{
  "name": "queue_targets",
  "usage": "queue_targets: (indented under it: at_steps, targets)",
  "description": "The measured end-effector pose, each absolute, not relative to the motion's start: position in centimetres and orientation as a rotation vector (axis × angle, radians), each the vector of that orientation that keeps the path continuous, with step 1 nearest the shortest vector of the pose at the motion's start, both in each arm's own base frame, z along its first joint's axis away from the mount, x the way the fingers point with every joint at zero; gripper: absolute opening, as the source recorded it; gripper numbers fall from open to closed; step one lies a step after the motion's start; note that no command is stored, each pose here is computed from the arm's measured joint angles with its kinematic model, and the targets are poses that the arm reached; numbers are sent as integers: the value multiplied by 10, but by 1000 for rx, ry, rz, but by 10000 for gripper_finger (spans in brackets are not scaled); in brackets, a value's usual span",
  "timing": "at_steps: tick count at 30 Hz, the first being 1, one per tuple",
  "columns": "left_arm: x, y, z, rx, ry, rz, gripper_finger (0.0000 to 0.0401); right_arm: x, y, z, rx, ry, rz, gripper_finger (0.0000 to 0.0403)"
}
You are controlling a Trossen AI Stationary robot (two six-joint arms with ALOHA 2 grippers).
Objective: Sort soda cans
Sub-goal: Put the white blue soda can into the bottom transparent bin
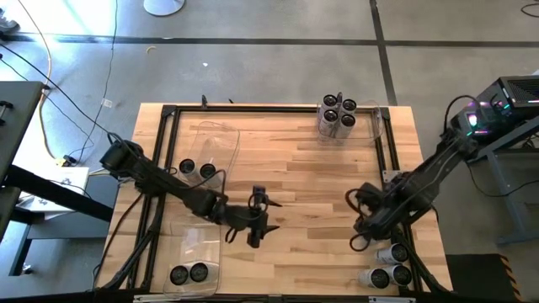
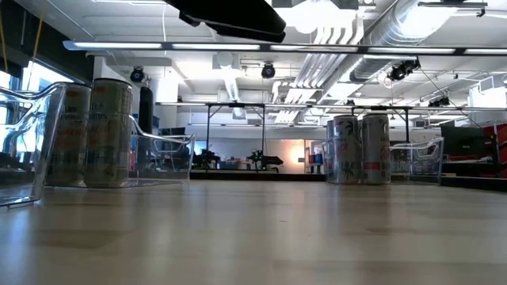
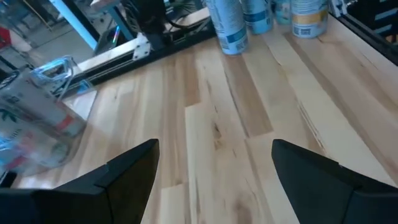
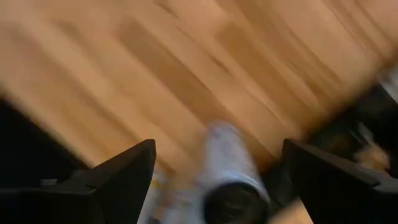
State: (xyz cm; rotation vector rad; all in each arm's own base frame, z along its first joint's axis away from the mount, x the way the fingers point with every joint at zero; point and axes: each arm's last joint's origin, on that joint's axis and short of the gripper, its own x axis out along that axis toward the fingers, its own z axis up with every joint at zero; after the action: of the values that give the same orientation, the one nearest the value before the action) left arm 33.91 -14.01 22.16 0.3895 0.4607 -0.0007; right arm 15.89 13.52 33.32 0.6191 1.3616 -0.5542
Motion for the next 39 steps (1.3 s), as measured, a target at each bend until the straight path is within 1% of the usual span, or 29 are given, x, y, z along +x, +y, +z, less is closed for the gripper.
queue_targets:
  at_steps: [2,4,8,11,16,21,30,39]
  targets:
    - [339,-140,221,388,463,-8,304,151,135,319,612,1471,-651,346]
    - [339,-140,221,386,463,-15,304,145,137,307,620,1540,-694,346]
    - [339,-140,221,380,465,-16,304,135,140,293,619,1552,-756,346]
    - [339,-140,221,372,465,-14,304,132,146,288,631,1557,-757,346]
    - [339,-140,221,356,463,-9,304,130,154,287,655,1508,-713,346]
    - [339,-140,221,353,463,-8,304,127,156,288,660,1507,-702,346]
    - [339,-140,221,353,463,-8,304,124,168,289,779,1474,-670,346]
    - [339,-140,221,346,465,-6,304,123,172,285,746,1508,-704,346]
